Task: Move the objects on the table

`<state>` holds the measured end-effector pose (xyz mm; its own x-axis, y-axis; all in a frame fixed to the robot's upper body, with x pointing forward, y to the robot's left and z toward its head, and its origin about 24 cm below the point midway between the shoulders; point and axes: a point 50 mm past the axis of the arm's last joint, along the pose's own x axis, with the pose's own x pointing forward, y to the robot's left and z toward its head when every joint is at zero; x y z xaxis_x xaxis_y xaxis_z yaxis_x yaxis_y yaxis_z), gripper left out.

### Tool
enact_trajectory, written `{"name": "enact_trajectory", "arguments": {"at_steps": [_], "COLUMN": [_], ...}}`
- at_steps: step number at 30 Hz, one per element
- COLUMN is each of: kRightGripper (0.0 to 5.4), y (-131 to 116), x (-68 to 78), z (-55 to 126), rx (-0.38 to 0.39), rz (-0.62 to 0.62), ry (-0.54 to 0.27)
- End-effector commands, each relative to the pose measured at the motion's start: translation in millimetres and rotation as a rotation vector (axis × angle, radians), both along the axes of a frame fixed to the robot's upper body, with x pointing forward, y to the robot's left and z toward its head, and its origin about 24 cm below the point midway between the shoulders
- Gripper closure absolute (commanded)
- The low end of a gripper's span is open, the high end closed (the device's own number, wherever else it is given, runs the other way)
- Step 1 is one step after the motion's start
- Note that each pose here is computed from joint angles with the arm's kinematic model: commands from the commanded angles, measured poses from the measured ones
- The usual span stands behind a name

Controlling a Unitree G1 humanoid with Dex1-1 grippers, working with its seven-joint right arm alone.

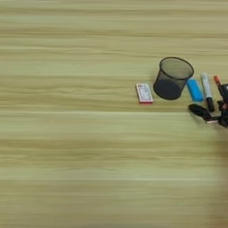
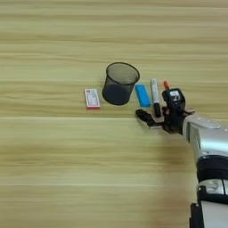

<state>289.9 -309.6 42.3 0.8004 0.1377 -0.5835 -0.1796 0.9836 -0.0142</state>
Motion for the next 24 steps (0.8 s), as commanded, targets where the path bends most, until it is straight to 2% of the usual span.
{"name": "enact_trajectory", "arguments": {"at_steps": [1,3,12,24], "kRightGripper": [0.02,0.02,1.24,2.49], "y": [-12.6,-13.5,-14.5,-12.5], "x": [8.5,8.8,9.4,9.6], "z": [19.2,18.2,12.8,9.0], "rx": [-0.042,-0.037,-0.022,-0.021], "rz": [-0.021,-0.023,-0.012,0.014], "ry": [-0.045,-0.041,-0.016,-0.006]}}
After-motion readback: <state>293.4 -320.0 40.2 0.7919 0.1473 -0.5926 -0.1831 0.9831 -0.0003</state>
